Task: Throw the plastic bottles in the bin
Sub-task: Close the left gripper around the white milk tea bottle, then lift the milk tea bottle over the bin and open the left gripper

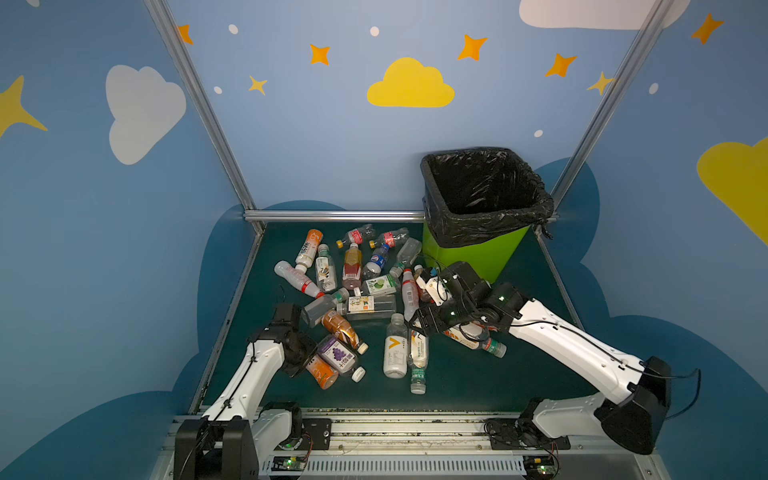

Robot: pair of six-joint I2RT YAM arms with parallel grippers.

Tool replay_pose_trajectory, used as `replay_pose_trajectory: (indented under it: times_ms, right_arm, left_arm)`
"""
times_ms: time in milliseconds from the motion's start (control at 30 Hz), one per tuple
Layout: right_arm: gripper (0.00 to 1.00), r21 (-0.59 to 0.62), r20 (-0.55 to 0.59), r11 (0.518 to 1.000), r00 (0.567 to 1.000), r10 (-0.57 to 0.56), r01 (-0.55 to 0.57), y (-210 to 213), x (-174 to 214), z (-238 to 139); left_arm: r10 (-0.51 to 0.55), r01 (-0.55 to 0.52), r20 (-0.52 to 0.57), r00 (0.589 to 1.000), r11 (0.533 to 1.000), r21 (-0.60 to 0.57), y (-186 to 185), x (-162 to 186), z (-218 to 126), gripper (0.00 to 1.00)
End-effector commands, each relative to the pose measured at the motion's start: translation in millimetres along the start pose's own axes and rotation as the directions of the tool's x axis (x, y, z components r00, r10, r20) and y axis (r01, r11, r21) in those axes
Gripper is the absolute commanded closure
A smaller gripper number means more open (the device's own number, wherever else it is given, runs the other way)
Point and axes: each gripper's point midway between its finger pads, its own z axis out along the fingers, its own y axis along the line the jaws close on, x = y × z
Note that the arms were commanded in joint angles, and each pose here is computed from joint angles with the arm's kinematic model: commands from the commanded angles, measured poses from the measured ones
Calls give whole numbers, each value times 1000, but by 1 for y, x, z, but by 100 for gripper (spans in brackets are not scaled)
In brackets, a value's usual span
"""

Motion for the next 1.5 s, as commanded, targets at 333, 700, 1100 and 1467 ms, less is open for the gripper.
replay_pose_trajectory:
  times_ms: [333,700,1100,1467]
  right_arm:
    - [16,160,-41,959,969,245,-236,-49,45,-4]
    - [16,215,25,897,921,390,-386,-78,78,-30]
    - [16,245,112,888,921,372,-389,-85,59,-52]
    - [15,227,128,886,914,385,-405,-90,57,-46]
  left_arm:
    - [84,-109,133,988,975,191,-65,-31,-95,55]
    - [193,-272,193,962,702,658,-233,-46,-217,58]
    - [358,-576,553,752,-51,816,-507,66,-385,52]
    - [330,-759,721,610,-20,651,-475,60,-406,0]
